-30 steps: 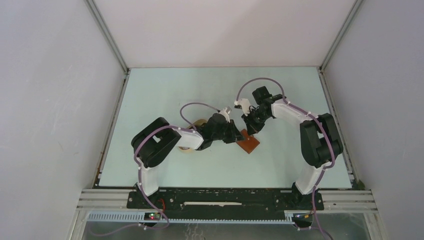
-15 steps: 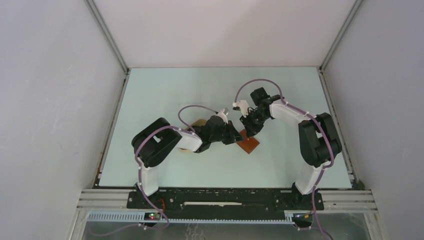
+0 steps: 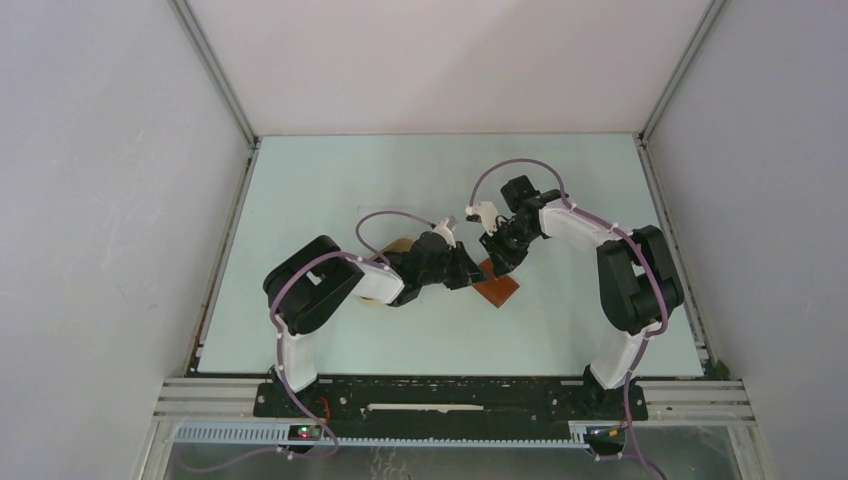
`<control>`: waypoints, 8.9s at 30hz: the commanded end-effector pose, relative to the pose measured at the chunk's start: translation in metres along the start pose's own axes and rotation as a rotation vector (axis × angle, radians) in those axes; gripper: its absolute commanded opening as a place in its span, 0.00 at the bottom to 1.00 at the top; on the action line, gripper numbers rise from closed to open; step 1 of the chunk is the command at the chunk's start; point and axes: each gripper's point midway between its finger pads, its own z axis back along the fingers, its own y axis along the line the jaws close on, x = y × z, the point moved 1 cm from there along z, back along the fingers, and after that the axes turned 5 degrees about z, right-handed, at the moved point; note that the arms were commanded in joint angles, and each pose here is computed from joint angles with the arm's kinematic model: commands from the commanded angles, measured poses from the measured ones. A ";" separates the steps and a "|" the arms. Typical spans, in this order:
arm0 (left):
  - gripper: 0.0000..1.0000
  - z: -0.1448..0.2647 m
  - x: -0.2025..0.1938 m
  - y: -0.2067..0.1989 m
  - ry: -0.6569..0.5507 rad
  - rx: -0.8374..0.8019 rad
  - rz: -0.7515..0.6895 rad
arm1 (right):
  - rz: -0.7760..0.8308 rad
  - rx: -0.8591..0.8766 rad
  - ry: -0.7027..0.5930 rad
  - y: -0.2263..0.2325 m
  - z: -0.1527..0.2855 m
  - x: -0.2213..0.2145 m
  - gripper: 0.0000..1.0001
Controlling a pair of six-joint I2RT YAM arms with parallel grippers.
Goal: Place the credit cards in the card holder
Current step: Close the card holder at the center of the board.
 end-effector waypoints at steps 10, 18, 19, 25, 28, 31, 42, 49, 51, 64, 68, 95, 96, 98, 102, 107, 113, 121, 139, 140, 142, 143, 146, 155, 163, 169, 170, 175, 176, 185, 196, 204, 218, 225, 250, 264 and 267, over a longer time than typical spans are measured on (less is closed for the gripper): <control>0.15 0.003 -0.014 0.037 0.028 0.110 0.022 | -0.006 0.027 0.011 0.010 0.003 0.002 0.00; 0.14 0.002 -0.014 0.038 0.027 0.114 0.027 | -0.001 0.019 -0.019 0.010 0.010 0.008 0.00; 0.14 0.002 -0.013 0.038 0.026 0.113 0.028 | 0.000 0.036 -0.026 0.014 0.011 0.009 0.00; 0.14 0.002 -0.012 0.039 0.023 0.115 0.033 | 0.007 0.068 -0.030 0.021 0.009 0.011 0.00; 0.13 0.002 -0.012 0.039 0.021 0.117 0.035 | 0.009 0.077 -0.044 0.024 0.012 0.015 0.00; 0.13 0.002 -0.012 0.040 0.021 0.117 0.037 | 0.010 0.078 -0.049 0.025 0.013 0.016 0.00; 0.08 0.005 -0.012 0.039 0.018 0.117 0.034 | 0.004 0.074 -0.088 0.026 0.023 0.024 0.00; 0.07 0.010 -0.009 0.034 0.004 0.107 0.029 | 0.005 0.115 -0.080 0.033 0.019 0.022 0.00; 0.07 0.010 -0.009 0.033 0.003 0.105 0.028 | 0.003 0.122 -0.066 0.034 0.015 0.020 0.00; 0.07 0.012 -0.008 0.027 -0.001 0.084 0.024 | -0.020 0.158 -0.016 0.040 0.000 0.013 0.00; 0.10 0.021 -0.004 0.019 -0.023 0.059 0.010 | -0.026 0.156 -0.010 0.038 0.000 0.012 0.00; 0.49 0.056 -0.042 -0.001 -0.027 0.004 -0.035 | -0.057 0.116 -0.081 0.018 0.020 0.019 0.00; 0.49 0.052 -0.042 0.001 -0.030 0.015 -0.027 | -0.059 0.114 -0.081 0.018 0.020 0.019 0.00; 0.49 0.045 -0.042 0.006 -0.032 0.049 -0.020 | -0.060 0.112 -0.083 0.017 0.020 0.019 0.00; 0.50 0.034 -0.044 0.011 -0.024 0.089 -0.019 | -0.058 0.117 -0.085 0.020 0.019 0.021 0.00; 0.44 0.022 -0.046 0.013 -0.017 0.122 -0.011 | -0.055 0.138 -0.093 0.027 0.019 0.026 0.00; 0.25 0.010 -0.050 0.007 -0.004 0.110 -0.005 | -0.059 0.133 -0.085 0.027 0.016 0.027 0.00; 0.24 0.003 -0.044 -0.013 -0.015 0.050 -0.024 | -0.084 0.124 -0.060 0.019 0.012 0.019 0.00; 0.33 0.058 0.002 -0.025 -0.142 -0.073 -0.155 | -0.105 0.145 -0.064 0.009 0.013 0.010 0.00; 0.29 0.055 0.004 -0.025 -0.132 -0.078 -0.153 | -0.106 0.150 -0.065 0.010 0.013 0.010 0.00; 0.23 0.046 0.007 -0.030 -0.120 -0.092 -0.161 | -0.105 0.155 -0.067 0.010 0.012 0.010 0.00; 0.20 0.042 0.008 -0.031 -0.117 -0.091 -0.161 | -0.108 0.157 -0.067 0.010 0.012 0.010 0.00; 0.18 0.028 0.009 -0.026 -0.104 -0.078 -0.152 | -0.110 0.157 -0.066 0.010 0.011 0.010 0.00; 0.13 0.010 0.001 -0.013 -0.075 -0.048 -0.145 | -0.117 0.161 -0.060 0.010 0.008 0.009 0.00; 0.04 0.006 -0.009 0.005 -0.059 0.023 -0.128 | -0.087 0.170 -0.056 0.019 0.006 0.014 0.00; 0.00 0.009 -0.011 0.012 -0.064 0.048 -0.119 | -0.078 0.165 -0.042 0.022 0.005 0.013 0.00; 0.00 0.009 -0.010 0.012 -0.067 0.049 -0.117 | -0.078 0.164 -0.039 0.022 0.005 0.013 0.00; 0.00 0.009 -0.011 0.012 -0.064 0.051 -0.117 | -0.072 0.166 -0.044 0.025 0.008 0.014 0.00; 0.00 0.009 -0.011 0.011 -0.064 0.052 -0.116 | -0.071 0.168 -0.041 0.026 0.007 0.014 0.00; 0.00 0.009 -0.014 0.010 -0.062 0.056 -0.108 | -0.052 0.169 -0.026 0.033 0.006 0.015 0.00; 0.00 0.010 -0.015 0.013 -0.063 0.064 -0.099 | -0.035 0.159 -0.001 0.036 0.005 0.008 0.00; 0.00 0.011 -0.016 0.014 -0.065 0.068 -0.096 | -0.026 0.165 0.022 0.043 0.004 0.002 0.00; 0.00 0.011 -0.018 0.012 -0.063 0.066 -0.097 | -0.057 0.198 -0.012 0.048 0.008 0.002 0.00; 0.00 0.013 -0.019 0.011 -0.065 0.066 -0.095 | -0.075 0.176 0.059 0.050 -0.012 -0.020 0.00; 0.02 0.042 0.002 -0.028 -0.131 -0.034 -0.131 | -0.151 0.196 0.085 0.045 -0.011 -0.050 0.00; 0.02 0.062 -0.001 -0.041 -0.144 -0.083 -0.145 | -0.322 0.426 0.027 0.044 -0.010 -0.060 0.00; 0.02 0.064 -0.004 -0.044 -0.142 -0.089 -0.150 | -0.363 0.455 0.017 0.044 -0.010 -0.060 0.00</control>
